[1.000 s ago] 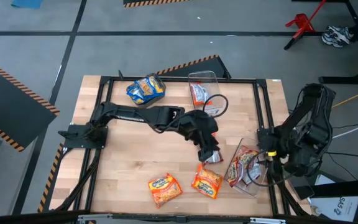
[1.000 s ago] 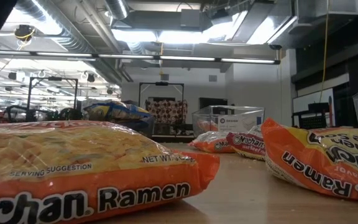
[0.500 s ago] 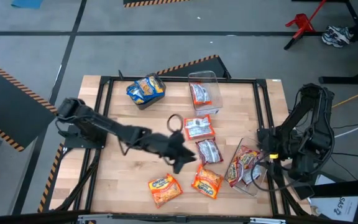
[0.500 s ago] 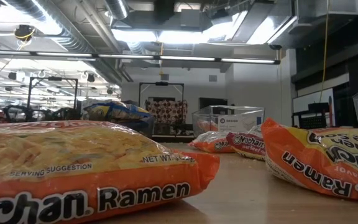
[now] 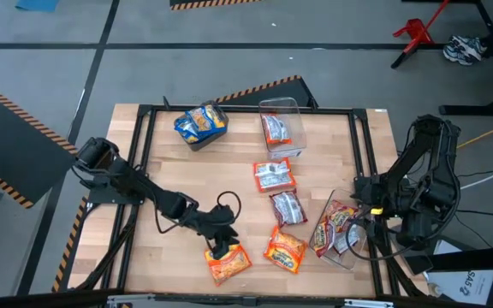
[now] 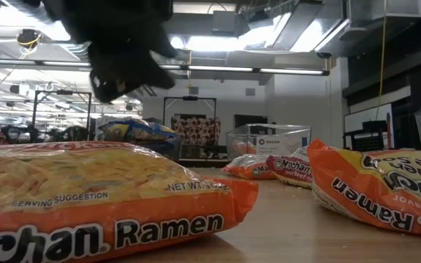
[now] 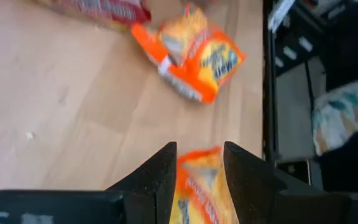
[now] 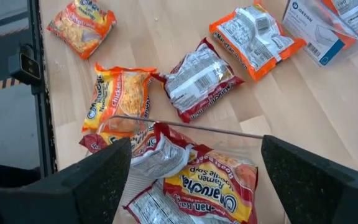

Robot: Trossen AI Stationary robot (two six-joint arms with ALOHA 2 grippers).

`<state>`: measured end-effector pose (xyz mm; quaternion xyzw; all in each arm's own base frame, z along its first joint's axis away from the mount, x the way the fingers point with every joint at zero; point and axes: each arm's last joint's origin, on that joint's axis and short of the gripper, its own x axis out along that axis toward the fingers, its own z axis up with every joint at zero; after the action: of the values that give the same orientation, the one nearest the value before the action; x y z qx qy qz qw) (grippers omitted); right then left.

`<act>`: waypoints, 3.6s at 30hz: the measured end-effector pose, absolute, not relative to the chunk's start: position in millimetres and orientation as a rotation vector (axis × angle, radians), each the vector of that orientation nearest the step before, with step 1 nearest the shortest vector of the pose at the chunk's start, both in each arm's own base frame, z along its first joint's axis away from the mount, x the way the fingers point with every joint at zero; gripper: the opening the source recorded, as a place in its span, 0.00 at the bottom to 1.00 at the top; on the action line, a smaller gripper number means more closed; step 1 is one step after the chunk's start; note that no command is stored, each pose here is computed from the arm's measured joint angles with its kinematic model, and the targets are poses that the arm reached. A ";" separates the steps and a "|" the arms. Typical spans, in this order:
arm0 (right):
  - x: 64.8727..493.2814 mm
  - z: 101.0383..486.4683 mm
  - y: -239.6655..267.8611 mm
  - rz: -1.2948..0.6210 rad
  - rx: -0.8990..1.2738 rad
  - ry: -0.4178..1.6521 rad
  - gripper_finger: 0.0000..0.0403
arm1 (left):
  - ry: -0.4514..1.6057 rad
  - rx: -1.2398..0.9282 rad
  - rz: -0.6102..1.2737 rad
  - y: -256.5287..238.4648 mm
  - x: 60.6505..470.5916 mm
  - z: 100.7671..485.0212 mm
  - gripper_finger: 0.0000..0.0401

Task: Sort Maruchan noodles
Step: Put the orange noodle pack into the top transparent bin

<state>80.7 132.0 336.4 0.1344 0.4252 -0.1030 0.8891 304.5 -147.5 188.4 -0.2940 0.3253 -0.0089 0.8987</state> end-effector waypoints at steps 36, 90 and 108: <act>81.9 337.6 130.3 -0.260 0.306 0.805 0.86 | 0.729 -0.521 -0.018 -129.2 289.7 156.0 0.61; 80.8 336.6 128.7 -0.268 0.292 0.830 0.86 | 0.900 -0.820 -0.114 -141.2 306.3 105.7 0.05; 80.4 336.4 127.9 -0.273 0.283 0.832 0.86 | 0.599 -0.970 0.054 -72.9 335.9 160.6 0.00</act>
<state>80.4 127.9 336.4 0.1367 0.4015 -0.1315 0.8960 335.9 -72.9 160.6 -0.4590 0.2834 0.0258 0.8416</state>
